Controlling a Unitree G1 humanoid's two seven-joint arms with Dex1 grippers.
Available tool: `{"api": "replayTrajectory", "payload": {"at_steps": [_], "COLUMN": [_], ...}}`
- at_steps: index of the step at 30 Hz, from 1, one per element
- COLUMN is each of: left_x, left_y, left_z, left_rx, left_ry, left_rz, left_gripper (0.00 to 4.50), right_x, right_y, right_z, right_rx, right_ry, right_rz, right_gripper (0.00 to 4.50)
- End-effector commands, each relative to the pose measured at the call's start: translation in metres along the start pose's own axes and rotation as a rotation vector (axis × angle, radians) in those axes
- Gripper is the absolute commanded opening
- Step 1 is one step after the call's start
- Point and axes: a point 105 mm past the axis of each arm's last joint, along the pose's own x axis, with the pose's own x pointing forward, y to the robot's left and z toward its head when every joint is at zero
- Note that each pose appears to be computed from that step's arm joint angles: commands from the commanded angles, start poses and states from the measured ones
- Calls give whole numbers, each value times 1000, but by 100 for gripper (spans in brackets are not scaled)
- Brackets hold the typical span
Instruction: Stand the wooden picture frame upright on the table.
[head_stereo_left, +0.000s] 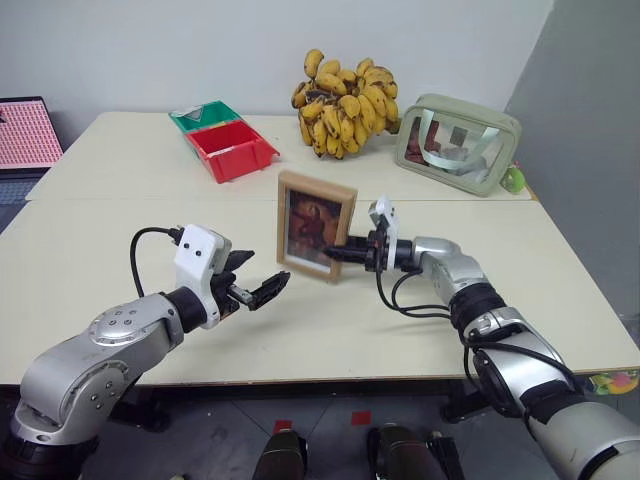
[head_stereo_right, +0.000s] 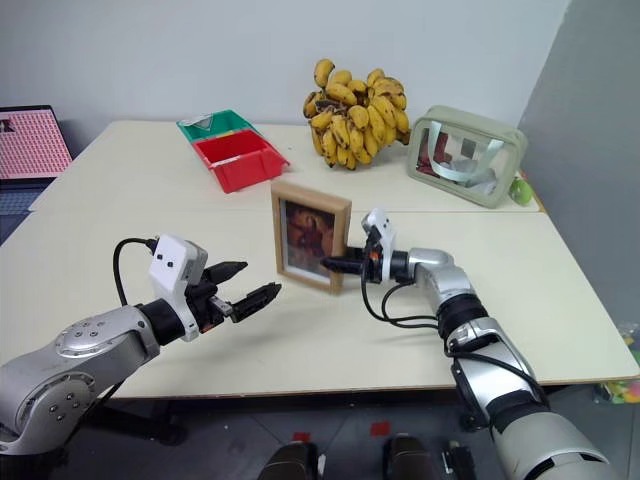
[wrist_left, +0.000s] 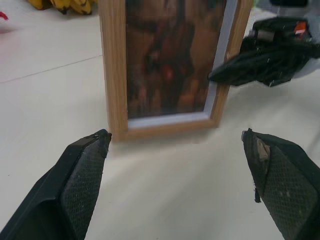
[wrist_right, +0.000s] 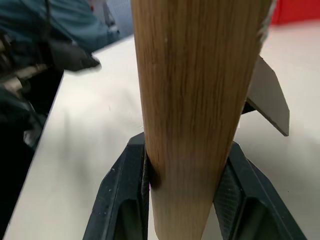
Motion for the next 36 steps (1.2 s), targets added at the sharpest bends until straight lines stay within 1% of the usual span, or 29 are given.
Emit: {"api": "replayTrajectory", "payload": {"at_steps": [1,4,6,7,8,9,11,13,16,17,19,22,23,25,27,30,31,33,36], "left_x": [-3,-2,-1,0,1,2,5,7,8,8,7,5,4,2,-2,-10,-12,-15,-14], "left_y": [3,8,11,11,12,12,13,13,16,17,20,29,31,35,40,51,54,56,56], "left_z": [7,6,6,6,7,7,8,8,9,9,10,13,14,16,20,30,32,36,40], "left_rx": [27,25,25,25,20,17,19,20,24,26,29,41,42,47,47,46,45,38,59], "left_ry": [-41,-37,-38,-39,-43,-47,-50,-51,-49,-48,-46,-37,-30,-3,17,22,24,29,27], "left_rz": [7,19,22,22,21,20,14,12,7,5,6,7,0,-22,-42,-46,-46,-58,-67], "left_gripper": [450,450,450,450,450,450,450,450,450,450,450,450,450,450,450,450,450,450,450], "right_x": [-3,-1,0,0,-1,-1,-4,-7,-18,-26,-41,-81,-94,-106,-104,-88,-83,-74,-71], "right_y": [-5,-6,-8,-9,-11,-13,-17,-19,-19,-18,-16,-12,-8,6,23,45,51,65,68], "right_z": [-4,-4,-3,-2,-1,1,3,4,1,-3,-11,-28,-34,-33,-13,29,38,50,51], "right_rx": [-27,33,51,51,54,50,51,45,29,9,-17,-84,-128,-216,-225,-112,-85,-44,-21], "right_ry": [26,7,3,4,1,-2,-10,-10,14,38,84,208,274,334,309,172,144,110,110], "right_rz": [-18,-28,-42,-49,-61,-76,-105,-119,-100,-92,-77,-93,-97,-90,-126,-213,-239,-248,-287], "right_gripper": [128,128,198,204,222,257,284,344,407,448,448,448,448,448,448,448,448,448,448]}}
